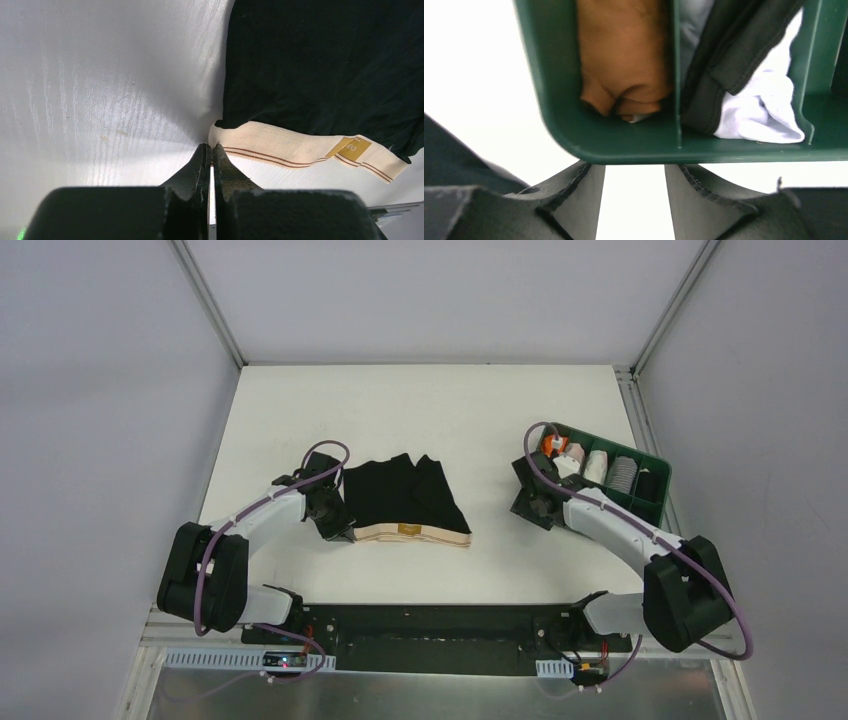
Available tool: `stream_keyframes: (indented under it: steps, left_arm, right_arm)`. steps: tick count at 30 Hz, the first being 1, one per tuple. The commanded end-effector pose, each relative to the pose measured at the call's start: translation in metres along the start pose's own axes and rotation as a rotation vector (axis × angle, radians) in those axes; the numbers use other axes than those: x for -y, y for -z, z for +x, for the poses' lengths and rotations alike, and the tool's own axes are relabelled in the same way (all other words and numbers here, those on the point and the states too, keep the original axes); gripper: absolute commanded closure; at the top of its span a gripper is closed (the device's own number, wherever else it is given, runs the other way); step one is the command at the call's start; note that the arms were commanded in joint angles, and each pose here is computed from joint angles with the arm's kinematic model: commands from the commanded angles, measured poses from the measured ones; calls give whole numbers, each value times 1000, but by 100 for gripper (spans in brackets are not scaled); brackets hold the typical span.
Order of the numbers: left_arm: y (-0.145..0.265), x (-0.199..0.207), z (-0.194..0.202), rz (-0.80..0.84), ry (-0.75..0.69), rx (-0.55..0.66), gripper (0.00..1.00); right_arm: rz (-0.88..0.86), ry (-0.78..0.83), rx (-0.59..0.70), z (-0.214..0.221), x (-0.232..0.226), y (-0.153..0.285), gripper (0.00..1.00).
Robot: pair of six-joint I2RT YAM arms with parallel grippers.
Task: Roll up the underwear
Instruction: Flatten out the underwear at the center of the board.
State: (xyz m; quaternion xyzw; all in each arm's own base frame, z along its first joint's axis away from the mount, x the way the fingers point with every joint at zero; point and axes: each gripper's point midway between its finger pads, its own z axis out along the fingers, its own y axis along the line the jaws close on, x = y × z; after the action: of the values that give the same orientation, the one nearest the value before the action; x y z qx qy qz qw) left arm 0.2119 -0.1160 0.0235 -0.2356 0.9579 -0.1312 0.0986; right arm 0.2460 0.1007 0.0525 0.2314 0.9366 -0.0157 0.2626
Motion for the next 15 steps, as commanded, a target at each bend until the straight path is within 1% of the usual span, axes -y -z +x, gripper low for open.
stream_keyframes:
  steps: [1,3,5,7,9,12,15]
  left_arm:
    - [5,2,-2,14,-9,14,100]
    - [6,3,-3,17,-11,20,100]
    - [8,4,-4,21,-14,24,100]
    - [11,5,-5,25,-21,24,100]
    - [15,6,-5,28,-31,27,100]
    - [18,0,-7,2,-32,44,100]
    - [16,-7,-7,-19,-17,50,100]
  right_arm:
    - [-73,48,37,-20,-23,23,51]
    - [-128,55,26,-11,-38,36,50]
    - [-173,65,3,5,-51,45,48]
    - [-219,49,-53,26,-62,50,45]
    - [-299,-11,-132,49,-76,49,44]
    - [-377,-75,-215,74,-84,41,43]
    - [-392,-104,-271,89,-89,31,47]
